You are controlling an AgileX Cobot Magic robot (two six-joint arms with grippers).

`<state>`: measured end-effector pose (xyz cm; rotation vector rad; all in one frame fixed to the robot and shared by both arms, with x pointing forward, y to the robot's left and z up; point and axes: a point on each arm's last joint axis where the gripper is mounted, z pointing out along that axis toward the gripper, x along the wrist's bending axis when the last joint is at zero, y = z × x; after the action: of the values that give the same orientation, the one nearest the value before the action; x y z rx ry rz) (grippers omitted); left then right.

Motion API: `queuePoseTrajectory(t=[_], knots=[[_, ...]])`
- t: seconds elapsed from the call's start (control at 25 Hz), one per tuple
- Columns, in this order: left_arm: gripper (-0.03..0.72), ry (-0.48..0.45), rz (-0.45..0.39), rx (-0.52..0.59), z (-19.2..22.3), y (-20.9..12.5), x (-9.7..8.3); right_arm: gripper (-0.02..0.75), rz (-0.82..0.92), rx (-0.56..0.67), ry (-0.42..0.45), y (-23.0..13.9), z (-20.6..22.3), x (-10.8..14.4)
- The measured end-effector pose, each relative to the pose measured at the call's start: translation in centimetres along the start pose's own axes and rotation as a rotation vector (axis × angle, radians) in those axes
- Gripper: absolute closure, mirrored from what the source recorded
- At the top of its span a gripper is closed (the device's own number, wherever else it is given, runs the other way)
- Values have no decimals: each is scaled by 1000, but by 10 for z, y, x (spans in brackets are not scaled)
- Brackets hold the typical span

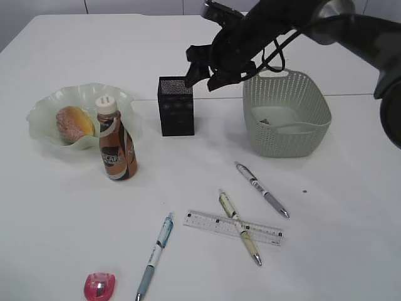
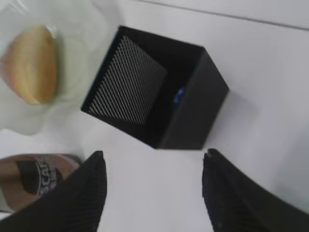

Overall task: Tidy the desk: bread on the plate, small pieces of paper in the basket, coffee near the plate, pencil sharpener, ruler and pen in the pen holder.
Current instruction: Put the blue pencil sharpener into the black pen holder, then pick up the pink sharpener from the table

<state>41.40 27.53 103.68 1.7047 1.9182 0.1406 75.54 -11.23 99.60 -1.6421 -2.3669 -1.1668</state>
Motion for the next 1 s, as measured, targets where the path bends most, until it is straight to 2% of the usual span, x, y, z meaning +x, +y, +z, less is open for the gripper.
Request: queuePoseTrajectory(t=[0.2,0.4,0.76,1.0], knots=[[244,1,0,-8,0,1,0,279,49,107,-164,-1,-29,9],[244,1,0,-10,0,1,0,279,52,90,-284,6,-51,18],[244,1,0,-10,0,1,0,279,71,18,-353,14,-87,53],[244,2,1,-10,0,1,0,279,116,143,-430,-19,-102,53]])
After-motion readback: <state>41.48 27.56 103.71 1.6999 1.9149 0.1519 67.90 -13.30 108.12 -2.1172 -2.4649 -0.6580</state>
